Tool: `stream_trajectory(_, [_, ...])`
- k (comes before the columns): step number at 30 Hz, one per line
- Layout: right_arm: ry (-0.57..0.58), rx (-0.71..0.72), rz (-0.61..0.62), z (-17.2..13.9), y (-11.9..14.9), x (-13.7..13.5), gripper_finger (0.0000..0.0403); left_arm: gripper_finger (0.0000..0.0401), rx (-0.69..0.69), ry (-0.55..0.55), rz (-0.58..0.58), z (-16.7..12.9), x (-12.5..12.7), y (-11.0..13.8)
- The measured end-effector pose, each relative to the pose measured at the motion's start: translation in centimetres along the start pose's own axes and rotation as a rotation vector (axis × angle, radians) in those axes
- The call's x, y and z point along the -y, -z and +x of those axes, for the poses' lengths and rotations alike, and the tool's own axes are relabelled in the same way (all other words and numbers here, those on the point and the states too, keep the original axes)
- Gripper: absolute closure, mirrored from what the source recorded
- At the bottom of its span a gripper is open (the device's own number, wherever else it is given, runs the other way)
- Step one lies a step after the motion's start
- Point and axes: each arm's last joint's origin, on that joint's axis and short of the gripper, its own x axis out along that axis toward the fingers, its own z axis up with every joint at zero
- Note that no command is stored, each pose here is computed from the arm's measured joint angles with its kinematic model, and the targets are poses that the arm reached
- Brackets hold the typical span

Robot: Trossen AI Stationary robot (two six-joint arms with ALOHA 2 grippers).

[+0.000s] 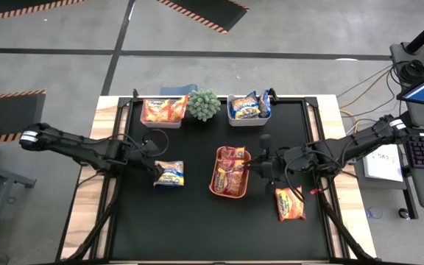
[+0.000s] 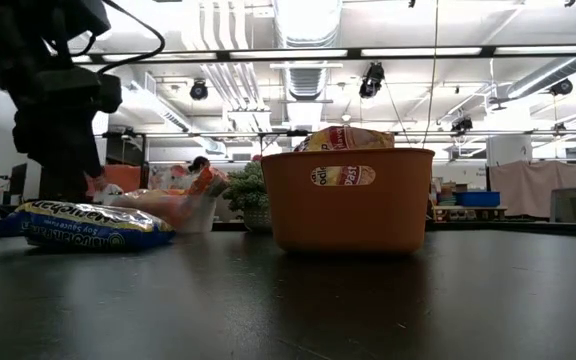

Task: Sort Maruchan noodles
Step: Put the blue noodle pack into the gray bin

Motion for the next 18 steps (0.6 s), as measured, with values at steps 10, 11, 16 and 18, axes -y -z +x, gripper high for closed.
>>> stream_trajectory(10, [0.011,-0.024,0.057,0.5,0.8,1.4,0.0365,0.0084,0.010,0.010,0.013,1.7,-0.4,1.8])
stream_trajectory(11, [-0.010,-0.018,0.060,0.5,0.8,1.4,0.0365,0.0084,0.008,0.006,0.006,1.9,-0.5,1.9])
stream_trajectory(16, [-0.064,0.002,0.072,0.7,1.0,1.9,0.0365,0.0084,-0.008,-0.020,-0.022,2.6,-1.2,2.6])
stream_trajectory(18, [-0.055,-0.002,0.083,0.7,1.2,2.1,0.0365,0.0084,-0.012,-0.027,-0.035,2.8,-1.3,2.8])
